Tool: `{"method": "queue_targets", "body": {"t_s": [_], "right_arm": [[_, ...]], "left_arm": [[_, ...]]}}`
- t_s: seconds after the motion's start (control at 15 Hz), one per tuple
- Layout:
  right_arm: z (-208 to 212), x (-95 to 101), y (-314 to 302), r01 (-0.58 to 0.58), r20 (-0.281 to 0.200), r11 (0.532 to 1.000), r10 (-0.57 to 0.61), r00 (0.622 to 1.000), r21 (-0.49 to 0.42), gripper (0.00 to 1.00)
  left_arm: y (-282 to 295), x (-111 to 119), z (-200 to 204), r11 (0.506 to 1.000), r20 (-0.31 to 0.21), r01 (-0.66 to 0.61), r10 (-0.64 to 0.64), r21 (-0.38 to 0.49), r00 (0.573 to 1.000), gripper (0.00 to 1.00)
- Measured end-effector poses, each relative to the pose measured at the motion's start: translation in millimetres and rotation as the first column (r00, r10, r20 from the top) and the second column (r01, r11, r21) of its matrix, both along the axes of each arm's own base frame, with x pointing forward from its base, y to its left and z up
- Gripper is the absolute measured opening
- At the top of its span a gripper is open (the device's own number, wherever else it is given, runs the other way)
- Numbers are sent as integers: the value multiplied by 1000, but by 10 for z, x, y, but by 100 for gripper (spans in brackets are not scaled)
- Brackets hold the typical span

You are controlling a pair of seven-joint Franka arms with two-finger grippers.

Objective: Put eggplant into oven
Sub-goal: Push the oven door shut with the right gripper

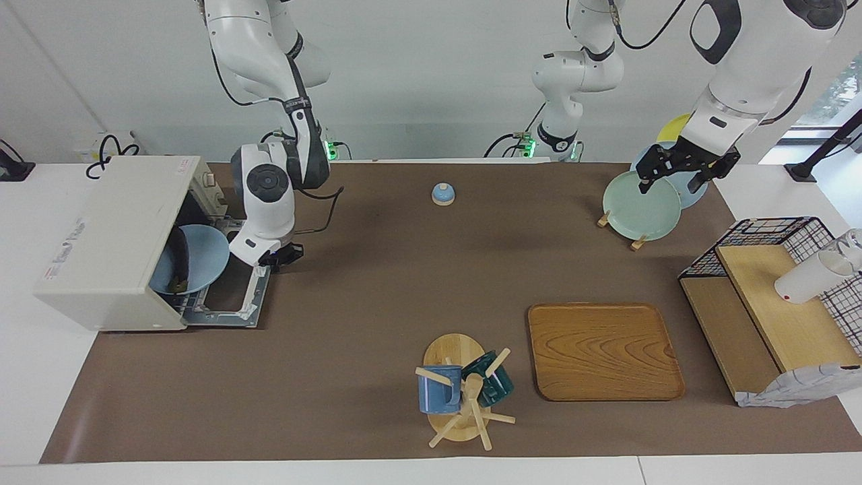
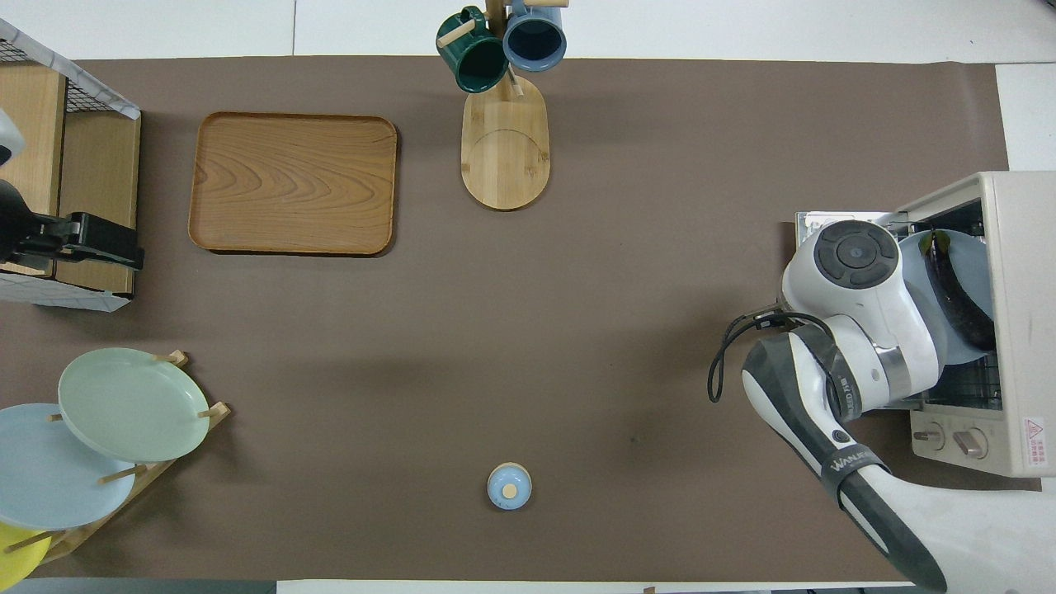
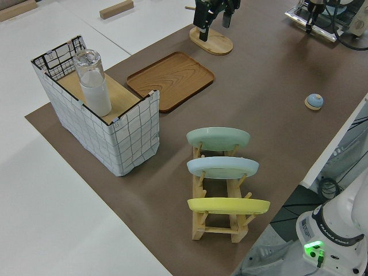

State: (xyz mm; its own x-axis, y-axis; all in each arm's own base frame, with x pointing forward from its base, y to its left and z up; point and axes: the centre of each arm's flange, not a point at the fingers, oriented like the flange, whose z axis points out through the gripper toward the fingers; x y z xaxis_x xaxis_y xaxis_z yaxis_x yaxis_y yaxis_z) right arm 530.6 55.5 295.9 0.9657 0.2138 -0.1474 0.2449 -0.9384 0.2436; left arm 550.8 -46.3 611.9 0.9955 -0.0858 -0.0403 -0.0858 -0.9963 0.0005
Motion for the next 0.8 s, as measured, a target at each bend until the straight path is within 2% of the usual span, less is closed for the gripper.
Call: {"method": "queue_targets", "body": {"t_s": [0.2,0.4,0.47,0.6,0.8], "right_arm": [[-10,-15,50,-50,-7,998,50,999,-28,1],[157,41,80,-119,-56,992,117,992,-41,1],[297,85,67,-131,-66,990,128,990,-44,1],[683,176,-73,-152,-58,987,149,987,-42,1],[1169,140,-382,-159,-39,987,158,987,-38,1]], "left_arm": [[0,0,0,1000,0,0,0,0,1000,100],[0,0,0,1000,0,0,0,0,1000,100],[0,0,0,1000,0,0,0,0,1000,100],[0,0,0,1000,0,0,0,0,1000,100],[0,0,0,1000,0,0,0,0,1000,100]]}}
